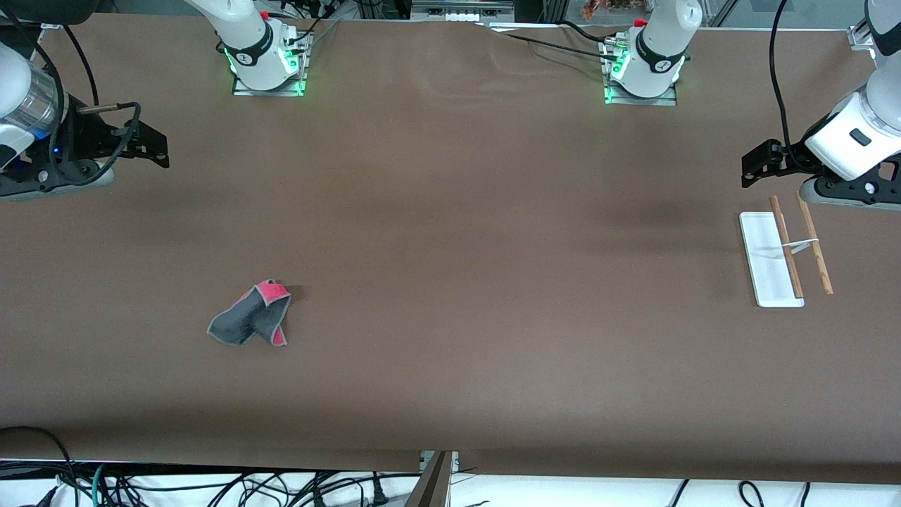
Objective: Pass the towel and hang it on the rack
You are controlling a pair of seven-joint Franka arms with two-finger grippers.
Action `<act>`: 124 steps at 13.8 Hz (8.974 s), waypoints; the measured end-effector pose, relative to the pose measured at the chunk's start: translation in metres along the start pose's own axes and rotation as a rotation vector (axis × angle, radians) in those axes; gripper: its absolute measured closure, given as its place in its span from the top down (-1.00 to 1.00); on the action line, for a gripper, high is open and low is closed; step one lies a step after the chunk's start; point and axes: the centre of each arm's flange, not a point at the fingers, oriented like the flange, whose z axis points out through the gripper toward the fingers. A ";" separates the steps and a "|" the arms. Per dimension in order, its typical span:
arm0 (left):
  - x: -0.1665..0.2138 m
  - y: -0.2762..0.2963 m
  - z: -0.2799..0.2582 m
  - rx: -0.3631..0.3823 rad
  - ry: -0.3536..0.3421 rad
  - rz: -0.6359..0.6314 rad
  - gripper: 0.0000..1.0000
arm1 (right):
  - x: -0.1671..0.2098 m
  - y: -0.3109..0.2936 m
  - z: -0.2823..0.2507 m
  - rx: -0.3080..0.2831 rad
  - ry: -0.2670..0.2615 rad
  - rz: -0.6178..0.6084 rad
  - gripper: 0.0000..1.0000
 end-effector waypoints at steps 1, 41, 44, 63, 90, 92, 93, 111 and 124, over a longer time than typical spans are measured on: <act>0.000 0.000 0.000 0.000 0.000 0.000 1.00 | 0.000 0.000 0.000 0.000 0.000 0.000 1.00; -0.001 0.000 0.001 -0.001 -0.011 -0.001 1.00 | 0.172 -0.045 0.303 0.213 0.082 -0.136 1.00; -0.001 0.000 0.001 -0.001 -0.011 -0.001 1.00 | 0.176 -0.033 0.322 0.250 0.096 -0.148 1.00; -0.002 -0.001 0.002 -0.001 -0.025 -0.002 1.00 | 0.171 -0.012 0.368 0.346 0.062 -0.161 1.00; -0.003 -0.001 0.003 -0.002 -0.033 -0.003 1.00 | 0.172 -0.079 0.187 0.251 -0.153 -0.139 -0.96; -0.003 -0.001 0.003 -0.002 -0.033 -0.003 1.00 | 0.164 -0.112 0.155 0.241 -0.173 -0.081 -0.96; -0.003 -0.001 0.003 -0.002 -0.033 -0.003 1.00 | 0.159 -0.133 0.141 0.244 -0.176 -0.045 -0.96; 0.011 0.053 0.026 -0.315 -0.066 0.133 1.00 | 0.110 -0.367 -0.010 0.927 -0.367 0.669 -0.96; 0.072 0.128 0.137 -0.848 -0.076 0.460 1.00 | 0.100 -0.400 -0.035 1.051 -0.382 0.798 -0.96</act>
